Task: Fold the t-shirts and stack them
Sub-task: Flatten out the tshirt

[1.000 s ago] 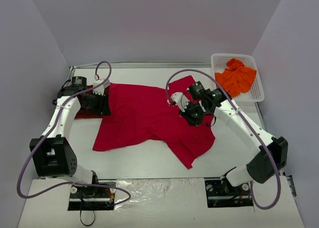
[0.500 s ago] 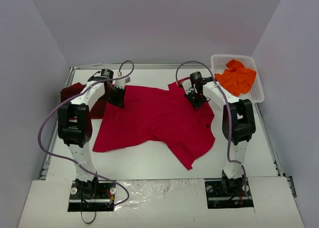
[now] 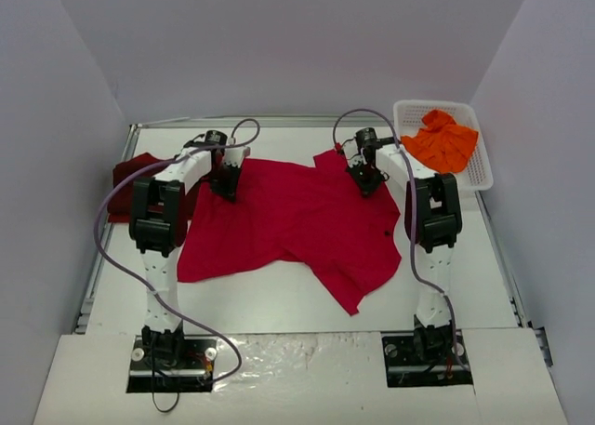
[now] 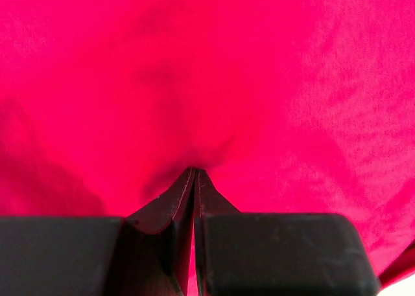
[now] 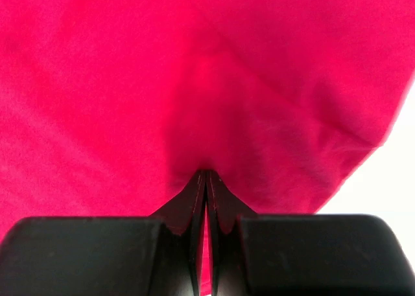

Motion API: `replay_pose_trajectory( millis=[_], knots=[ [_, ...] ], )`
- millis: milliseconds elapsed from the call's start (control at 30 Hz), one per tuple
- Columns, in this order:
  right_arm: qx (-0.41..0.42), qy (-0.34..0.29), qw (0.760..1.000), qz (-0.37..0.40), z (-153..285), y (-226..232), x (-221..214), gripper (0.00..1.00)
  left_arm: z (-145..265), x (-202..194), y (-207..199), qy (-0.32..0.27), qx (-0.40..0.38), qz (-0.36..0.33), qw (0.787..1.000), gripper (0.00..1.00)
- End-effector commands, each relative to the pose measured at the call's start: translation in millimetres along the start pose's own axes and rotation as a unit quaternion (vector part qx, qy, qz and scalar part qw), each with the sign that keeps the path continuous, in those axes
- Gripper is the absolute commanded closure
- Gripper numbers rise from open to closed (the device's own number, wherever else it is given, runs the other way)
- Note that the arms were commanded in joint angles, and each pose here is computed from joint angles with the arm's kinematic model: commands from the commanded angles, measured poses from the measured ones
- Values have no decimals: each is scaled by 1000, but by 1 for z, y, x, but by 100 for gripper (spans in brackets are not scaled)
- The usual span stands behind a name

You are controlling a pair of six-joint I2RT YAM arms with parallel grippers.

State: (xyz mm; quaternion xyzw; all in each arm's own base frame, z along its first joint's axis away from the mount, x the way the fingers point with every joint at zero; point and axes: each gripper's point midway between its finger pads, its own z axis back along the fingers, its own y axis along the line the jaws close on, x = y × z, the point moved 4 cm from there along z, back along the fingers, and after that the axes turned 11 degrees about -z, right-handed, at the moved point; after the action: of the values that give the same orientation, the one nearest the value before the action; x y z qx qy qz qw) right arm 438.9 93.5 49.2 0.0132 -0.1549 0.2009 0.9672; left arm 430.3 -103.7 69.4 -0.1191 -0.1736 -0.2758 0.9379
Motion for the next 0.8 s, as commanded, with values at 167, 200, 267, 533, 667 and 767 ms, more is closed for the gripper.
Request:
replay_pose_trajectory(
  millis=[167, 200, 267, 533, 667, 767],
  knots=[
    [-29, 16, 998, -45, -23, -31, 7, 100, 1, 30, 12, -7, 18, 9, 1000, 98],
    [-33, 8, 998, -52, -23, -37, 13, 100, -7, 29, 14, 1, 16, 12, 1000, 98],
    [-38, 13, 997, -59, -30, -43, 14, 100, -5, 41, 17, -7, 20, 11, 1000, 98],
    [-57, -14, 996, -63, -36, -66, 45, 100, -20, 74, 39, -17, 42, 18, 999, 98],
    [-73, -20, 995, -61, -48, -76, 54, 100, -28, 93, 51, -38, 60, 19, 997, 98],
    [-95, -28, 993, -61, -54, -86, 63, 100, -26, 111, 59, -69, 80, 17, 994, 98]
  ],
)
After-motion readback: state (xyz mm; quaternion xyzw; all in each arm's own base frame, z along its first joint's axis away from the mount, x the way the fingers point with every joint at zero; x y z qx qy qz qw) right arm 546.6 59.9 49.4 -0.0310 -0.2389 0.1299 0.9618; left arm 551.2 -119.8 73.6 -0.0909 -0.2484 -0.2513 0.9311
